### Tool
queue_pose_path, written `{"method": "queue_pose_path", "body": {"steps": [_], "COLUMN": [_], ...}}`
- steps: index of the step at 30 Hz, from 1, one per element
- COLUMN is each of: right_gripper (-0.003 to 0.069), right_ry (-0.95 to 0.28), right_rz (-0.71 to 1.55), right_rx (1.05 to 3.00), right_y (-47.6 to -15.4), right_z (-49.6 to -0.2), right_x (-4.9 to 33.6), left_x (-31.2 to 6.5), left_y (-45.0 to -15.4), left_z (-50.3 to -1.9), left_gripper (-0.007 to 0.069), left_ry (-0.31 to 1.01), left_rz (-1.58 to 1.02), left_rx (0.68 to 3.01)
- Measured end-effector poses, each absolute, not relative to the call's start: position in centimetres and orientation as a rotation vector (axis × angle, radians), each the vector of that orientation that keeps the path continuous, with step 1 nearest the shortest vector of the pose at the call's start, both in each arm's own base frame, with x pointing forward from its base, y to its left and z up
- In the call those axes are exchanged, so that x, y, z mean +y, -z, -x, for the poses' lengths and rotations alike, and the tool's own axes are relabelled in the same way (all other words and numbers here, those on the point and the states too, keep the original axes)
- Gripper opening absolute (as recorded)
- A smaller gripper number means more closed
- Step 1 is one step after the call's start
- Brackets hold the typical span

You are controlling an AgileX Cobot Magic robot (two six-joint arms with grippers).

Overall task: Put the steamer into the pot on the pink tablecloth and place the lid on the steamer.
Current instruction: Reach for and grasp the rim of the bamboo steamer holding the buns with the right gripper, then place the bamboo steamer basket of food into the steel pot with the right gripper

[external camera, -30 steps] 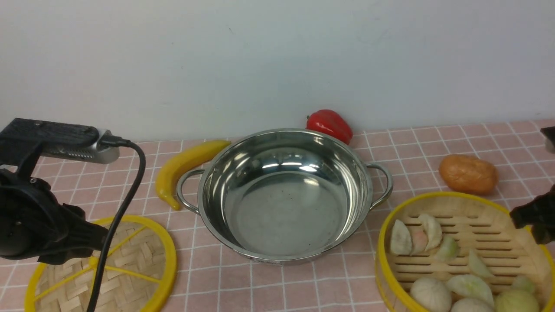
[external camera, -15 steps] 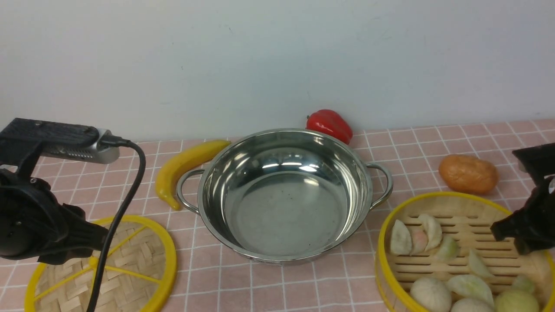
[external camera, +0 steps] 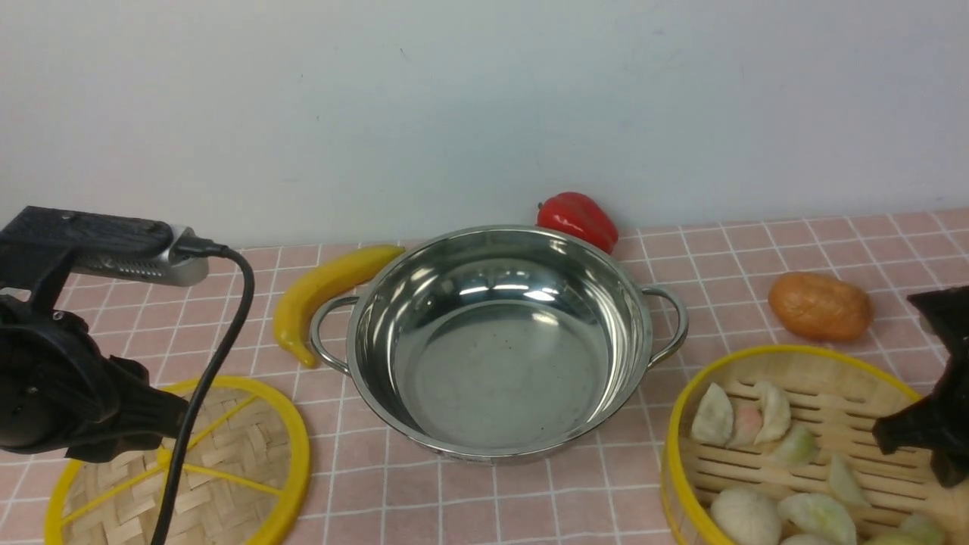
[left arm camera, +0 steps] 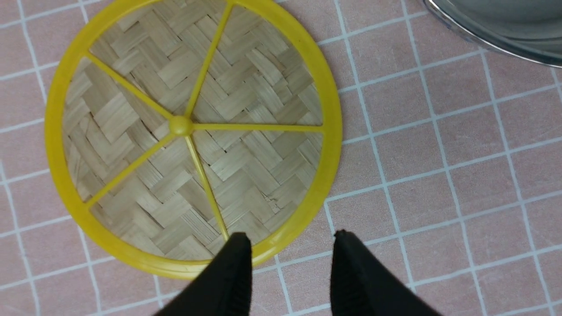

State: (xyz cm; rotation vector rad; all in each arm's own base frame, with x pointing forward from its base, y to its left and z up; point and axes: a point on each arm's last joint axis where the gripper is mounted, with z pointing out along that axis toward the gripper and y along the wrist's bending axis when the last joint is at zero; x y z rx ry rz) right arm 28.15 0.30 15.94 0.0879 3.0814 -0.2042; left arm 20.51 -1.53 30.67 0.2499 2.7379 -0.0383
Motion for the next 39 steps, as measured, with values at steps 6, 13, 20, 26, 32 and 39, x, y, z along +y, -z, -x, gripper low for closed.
{"method": "queue_pose_path", "body": {"steps": [6, 13, 20, 26, 32, 39], "right_gripper": [0.0056, 0.0055, 0.0055, 0.0055, 0.0055, 0.0055], "right_ry": [0.2, 0.237, 0.063, -0.11, -0.218, -0.317], "right_rz": [-0.13, -0.094, -0.032, 0.0, 0.131, 0.291], "right_rx": [3.138, 3.127, 3.031, 2.833, 2.746, 2.712], "right_y": [-16.9, -20.2, -25.9, -31.5, -33.2, -29.4], "right_z": [-26.3, -24.9, -26.4, -30.2, -35.4, -42.1], "right_x": [0.3, 0.0, 1.0, 3.3, 9.0, 18.9], "left_x": [-1.5, -1.5, -1.5, -1.5, -1.5, -1.5], "left_y": [-30.7, -30.7, -30.7, -30.7, -30.7, -30.7], "left_z": [-20.5, -20.5, -20.5, -20.5, -20.5, -20.5], "left_gripper": [0.0244, 0.0244, 0.0244, 0.0244, 0.0244, 0.0244], "left_ry": [0.038, 0.038, 0.038, 0.038, 0.038, 0.038], "left_rz": [-0.25, -0.25, -0.25, -0.25, -0.25, -0.25], "left_rx": [2.738, 2.738, 2.738, 2.738, 2.738, 2.738]}}
